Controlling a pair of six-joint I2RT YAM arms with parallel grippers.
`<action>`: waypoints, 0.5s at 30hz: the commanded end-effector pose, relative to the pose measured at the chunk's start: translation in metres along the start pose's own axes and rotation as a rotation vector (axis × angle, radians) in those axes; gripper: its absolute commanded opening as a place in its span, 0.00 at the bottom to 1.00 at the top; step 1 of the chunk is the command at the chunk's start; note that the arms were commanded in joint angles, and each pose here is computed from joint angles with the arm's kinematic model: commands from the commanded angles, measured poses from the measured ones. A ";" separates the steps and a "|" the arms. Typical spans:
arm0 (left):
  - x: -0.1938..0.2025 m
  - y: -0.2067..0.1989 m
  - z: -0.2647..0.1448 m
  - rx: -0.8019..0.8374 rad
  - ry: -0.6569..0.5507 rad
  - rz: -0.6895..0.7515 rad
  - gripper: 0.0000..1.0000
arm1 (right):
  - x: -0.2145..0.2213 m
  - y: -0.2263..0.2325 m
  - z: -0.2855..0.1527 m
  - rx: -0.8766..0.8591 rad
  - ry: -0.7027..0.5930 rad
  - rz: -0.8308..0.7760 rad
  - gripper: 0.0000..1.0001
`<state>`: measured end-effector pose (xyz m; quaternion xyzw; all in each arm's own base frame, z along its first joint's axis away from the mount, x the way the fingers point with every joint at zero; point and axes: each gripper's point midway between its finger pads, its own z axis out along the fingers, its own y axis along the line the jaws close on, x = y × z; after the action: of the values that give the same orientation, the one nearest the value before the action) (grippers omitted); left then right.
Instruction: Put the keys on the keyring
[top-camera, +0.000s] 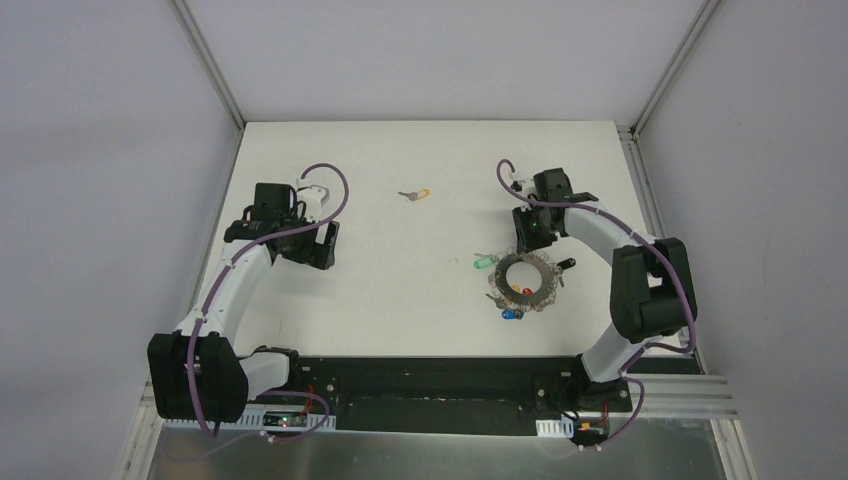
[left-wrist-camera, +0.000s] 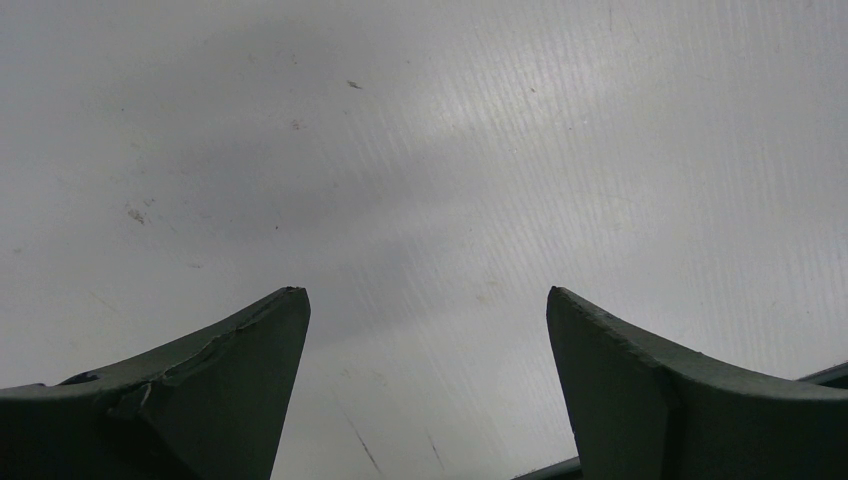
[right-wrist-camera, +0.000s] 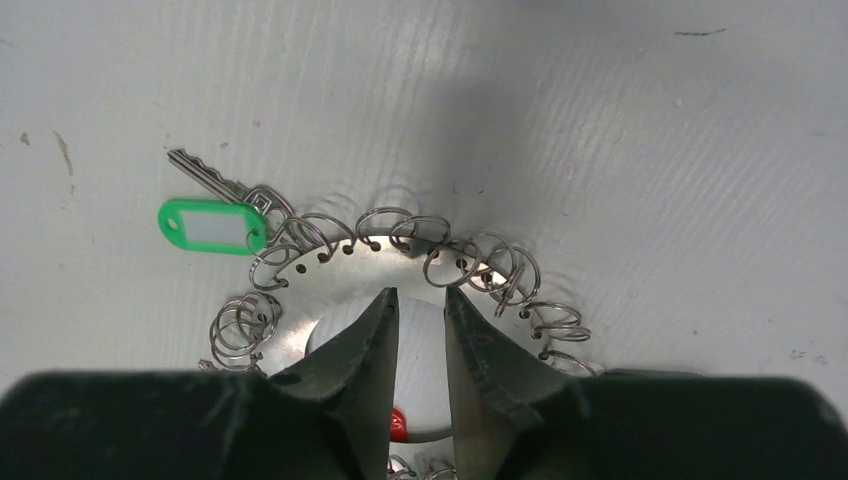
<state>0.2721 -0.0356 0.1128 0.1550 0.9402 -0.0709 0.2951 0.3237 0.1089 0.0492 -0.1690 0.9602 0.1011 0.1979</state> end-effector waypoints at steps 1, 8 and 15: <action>-0.009 0.000 -0.005 0.013 -0.017 0.016 0.92 | -0.007 -0.001 0.000 -0.006 0.009 0.038 0.25; -0.008 0.000 -0.004 0.013 -0.011 0.018 0.91 | -0.009 -0.007 0.004 -0.007 0.015 0.074 0.24; -0.008 0.000 -0.005 0.011 -0.009 0.018 0.91 | -0.017 -0.004 0.007 -0.048 0.017 0.096 0.24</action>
<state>0.2721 -0.0357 0.1123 0.1559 0.9403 -0.0714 0.2939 0.3338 0.1056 0.0394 -0.1381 0.9679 0.1130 0.1770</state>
